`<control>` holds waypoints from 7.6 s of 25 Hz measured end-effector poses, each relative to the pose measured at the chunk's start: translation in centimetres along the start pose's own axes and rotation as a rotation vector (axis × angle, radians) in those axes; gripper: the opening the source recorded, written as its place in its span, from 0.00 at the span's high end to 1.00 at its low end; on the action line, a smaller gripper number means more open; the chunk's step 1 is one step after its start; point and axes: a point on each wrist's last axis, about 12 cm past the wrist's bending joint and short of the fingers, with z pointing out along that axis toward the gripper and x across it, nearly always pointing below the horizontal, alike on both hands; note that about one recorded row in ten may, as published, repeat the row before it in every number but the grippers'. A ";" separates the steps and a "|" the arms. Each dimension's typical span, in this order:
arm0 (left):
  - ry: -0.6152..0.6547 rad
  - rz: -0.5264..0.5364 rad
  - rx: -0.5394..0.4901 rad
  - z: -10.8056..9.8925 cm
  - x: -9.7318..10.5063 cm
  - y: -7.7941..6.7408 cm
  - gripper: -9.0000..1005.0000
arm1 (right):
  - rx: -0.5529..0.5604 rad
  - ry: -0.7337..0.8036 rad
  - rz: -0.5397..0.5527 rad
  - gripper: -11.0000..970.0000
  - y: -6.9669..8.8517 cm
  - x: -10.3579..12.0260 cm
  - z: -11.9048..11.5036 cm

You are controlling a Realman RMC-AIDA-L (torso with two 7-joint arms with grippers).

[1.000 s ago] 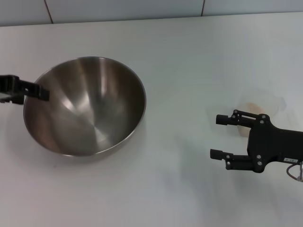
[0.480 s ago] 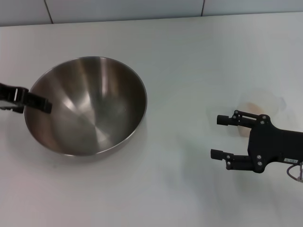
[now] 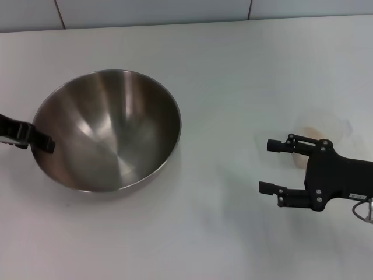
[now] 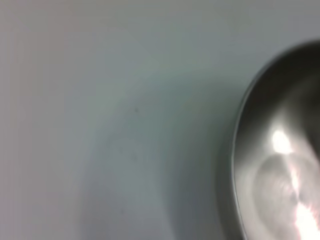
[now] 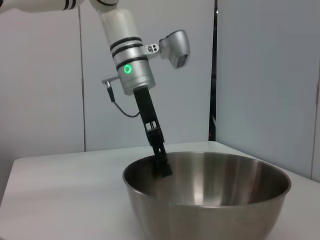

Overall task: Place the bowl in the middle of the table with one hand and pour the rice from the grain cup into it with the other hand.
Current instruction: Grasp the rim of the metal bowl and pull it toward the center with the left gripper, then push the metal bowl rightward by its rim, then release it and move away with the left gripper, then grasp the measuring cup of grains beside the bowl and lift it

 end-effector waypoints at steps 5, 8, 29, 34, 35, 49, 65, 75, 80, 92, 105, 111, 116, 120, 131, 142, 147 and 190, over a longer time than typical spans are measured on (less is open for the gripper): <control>0.055 0.087 -0.032 1.3 -0.1 -1.0 0.32 | 0.003 -0.011 -0.009 0.19 0.1 0.0 0.1; 0.073 0.101 -0.037 1.6 -0.1 -1.4 0.43 | 0.006 -0.017 -0.010 0.19 0.1 0.0 0.1; 0.006 0.127 0.011 1.7 -1.1 -2.3 0.94 | 0.022 0.002 -0.009 0.18 0.0 0.3 0.1; -0.028 0.152 0.048 1.5 -2.0 -3.1 0.96 | 0.022 0.003 -0.009 0.19 0.0 0.3 0.1; -0.036 0.175 0.063 1.4 -2.7 -3.8 0.96 | 0.020 0.002 -0.008 0.19 0.0 0.3 0.1; -0.041 0.310 0.150 3.0 -5.7 -8.4 0.97 | 0.015 -0.009 -0.028 0.19 0.2 0.3 0.2; -0.056 0.331 0.124 6.2 -5.8 -7.9 0.97 | 0.022 -0.006 -0.023 0.19 0.6 0.6 -0.2; -0.152 0.406 0.163 6.7 -5.7 -7.6 0.94 | 0.022 -0.006 -0.031 0.19 0.6 0.6 -0.3; -0.251 0.446 0.197 6.2 -6.1 -7.7 0.77 | 0.024 -0.005 -0.028 0.18 0.7 0.6 -0.3; -0.840 0.459 0.410 2.4 -4.3 -5.2 0.52 | 0.019 -0.037 -0.025 0.19 1.2 0.4 -0.9; -1.199 0.226 0.449 0.2 3.5 2.4 0.21 | 0.017 -0.048 -0.028 0.19 0.9 0.2 -0.6; -1.257 0.486 0.366 -0.4 8.6 3.5 0.22 | 0.019 -0.053 -0.032 0.19 0.7 0.0 -0.5; -1.197 0.598 0.520 -1.3 11.1 3.4 0.22 | 0.026 -0.060 -0.038 0.19 0.5 -0.2 -0.4; -1.048 0.661 0.621 -0.9 12.2 2.9 0.22 | 0.040 -0.065 -0.043 0.18 0.3 -0.2 -0.4; -0.755 0.729 0.648 0.1 12.2 2.9 0.22 | 0.091 -0.086 -0.034 0.18 0.2 -0.2 -0.8; -0.695 0.852 0.623 1.3 11.9 1.5 0.22 | 0.181 -0.078 0.061 0.19 0.6 0.7 -2.0; -0.708 0.866 0.619 1.2 11.8 1.5 0.22 | 0.308 -0.084 0.099 0.18 1.4 1.7 -3.7; -0.773 0.826 0.582 0.8 10.9 1.8 0.22 | 0.872 0.010 0.164 0.19 3.3 7.1 -5.1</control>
